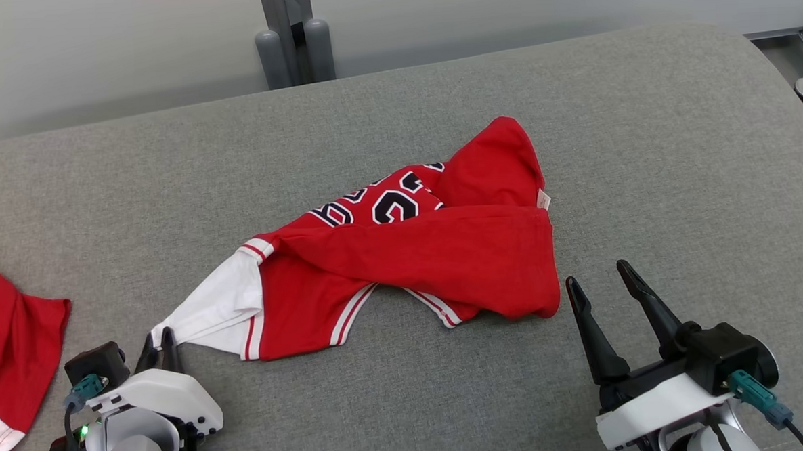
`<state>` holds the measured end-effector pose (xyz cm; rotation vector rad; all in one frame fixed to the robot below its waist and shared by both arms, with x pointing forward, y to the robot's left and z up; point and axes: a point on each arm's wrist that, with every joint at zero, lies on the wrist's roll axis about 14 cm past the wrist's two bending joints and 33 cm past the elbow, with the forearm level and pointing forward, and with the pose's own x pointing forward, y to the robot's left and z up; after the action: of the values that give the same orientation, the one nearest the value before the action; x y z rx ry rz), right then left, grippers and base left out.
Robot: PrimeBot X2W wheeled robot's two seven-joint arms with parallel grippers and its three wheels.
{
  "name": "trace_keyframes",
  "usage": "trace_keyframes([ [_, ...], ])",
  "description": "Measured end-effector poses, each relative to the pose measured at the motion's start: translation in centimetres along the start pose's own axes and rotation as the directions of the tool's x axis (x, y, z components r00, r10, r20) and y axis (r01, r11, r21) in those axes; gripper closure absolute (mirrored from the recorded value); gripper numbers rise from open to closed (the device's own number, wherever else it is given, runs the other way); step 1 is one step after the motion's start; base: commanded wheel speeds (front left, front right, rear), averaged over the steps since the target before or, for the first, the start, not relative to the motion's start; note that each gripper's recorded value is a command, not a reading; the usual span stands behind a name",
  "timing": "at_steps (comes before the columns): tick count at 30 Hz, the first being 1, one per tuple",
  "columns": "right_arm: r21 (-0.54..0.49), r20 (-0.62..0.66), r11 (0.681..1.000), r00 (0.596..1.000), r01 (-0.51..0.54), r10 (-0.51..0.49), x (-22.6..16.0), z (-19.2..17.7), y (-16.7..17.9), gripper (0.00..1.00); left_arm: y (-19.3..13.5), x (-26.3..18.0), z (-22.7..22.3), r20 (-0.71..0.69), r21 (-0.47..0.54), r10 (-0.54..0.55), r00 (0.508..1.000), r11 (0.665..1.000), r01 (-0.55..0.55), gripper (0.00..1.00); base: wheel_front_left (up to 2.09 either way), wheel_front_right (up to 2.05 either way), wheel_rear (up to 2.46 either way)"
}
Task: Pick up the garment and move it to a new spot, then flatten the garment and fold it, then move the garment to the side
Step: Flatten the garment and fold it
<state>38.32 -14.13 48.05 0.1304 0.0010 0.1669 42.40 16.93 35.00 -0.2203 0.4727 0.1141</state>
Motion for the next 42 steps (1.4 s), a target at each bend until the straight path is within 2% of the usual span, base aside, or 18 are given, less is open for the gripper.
trace_keyframes([
  [1,0.0,0.0,1.0,1.0,0.002,-0.002,0.0,0.0,-0.1,0.0,0.0,0.1,-0.2,-0.009,-0.002,-0.001,1.0,1.0,0.001,0.74,0.0,0.0,0.0],
  [2,0.0,0.0,1.0,1.0,0.003,-0.003,0.0,0.0,-0.1,0.0,-0.1,0.1,-0.4,-0.02,-0.007,-0.002,1.0,1.0,0.002,0.93,0.0,0.0,0.0],
  [3,0.0,-0.002,1.0,1.0,0.004,-0.004,0.0,-0.1,-0.1,0.0,-0.2,0.2,-0.5,-0.024,-0.011,-0.009,1.0,1.0,0.009,0.93,0.0,0.0,0.0],
  [4,0.0,-0.003,1.0,1.0,0.005,-0.005,0.0,-0.1,-0.2,0.0,-0.4,0.3,-0.4,-0.022,-0.013,-0.016,1.0,1.0,0.016,1.0,0.0,0.0,0.0],
  [6,0.0,-0.005,1.0,1.0,0.007,-0.007,0.1,-0.2,-0.2,0.0,-0.6,0.4,-0.3,-0.012,-0.009,-0.02,1.0,1.0,0.02,1.0,0.0,0.0,0.0],
  [10,-0.002,0.018,1.0,1.0,-0.016,0.016,1.2,0.6,0.2,0.0,-1.1,0.6,2.5,0.092,-0.013,-0.035,0.995,0.999,0.036,1.0,0.0,0.0,0.0],
  [14,0.065,0.02,0.997,0.999,-0.043,0.041,2.9,0.5,1.0,0.0,-1.1,-0.1,5.7,0.213,-0.049,-0.04,0.976,0.997,0.052,1.0,0.0,0.0,0.0],
  [18,0.156,-0.117,0.987,0.991,-0.044,0.063,5.4,-3.2,1.6,0.0,-1.2,-2.1,7.6,0.305,-0.089,-0.052,0.951,0.993,0.083,1.0,0.0,0.0,0.0],
  [27,0.134,-0.295,0.991,0.953,-0.027,0.066,8.3,-6.3,0.6,0.0,-1.6,-3.1,7.8,0.313,-0.098,-0.058,0.948,0.991,0.093,1.0,0.0,0.0,0.0],
  [28,0.143,-0.316,0.989,0.945,-0.04,0.084,8.4,-6.8,1.2,0.55,-1.7,-3.1,7.8,0.309,-0.101,-0.057,0.949,0.991,0.092,1.0,0.0,0.0,0.0],
  [30,0.134,-0.316,0.99,0.944,-0.053,0.094,8.5,-6.9,1.4,1.0,-1.9,-3.1,7.8,0.31,-0.1,-0.061,0.949,0.99,0.096,1.0,0.0,0.0,0.0],
  [36,0.113,-0.23,0.991,0.968,-0.077,0.101,9.7,-4.3,1.0,1.0,-1.8,-3.6,10.3,0.384,-0.12,-0.064,0.921,0.986,0.118,1.0,0.0,0.0,0.0],
  [42,0.096,-0.069,0.993,0.995,-0.067,0.074,10.8,1.4,-0.7,1.0,-2.3,-4.4,15.4,0.501,-0.158,-0.097,0.86,0.967,0.201,1.0,0.0,0.0,0.0],
])
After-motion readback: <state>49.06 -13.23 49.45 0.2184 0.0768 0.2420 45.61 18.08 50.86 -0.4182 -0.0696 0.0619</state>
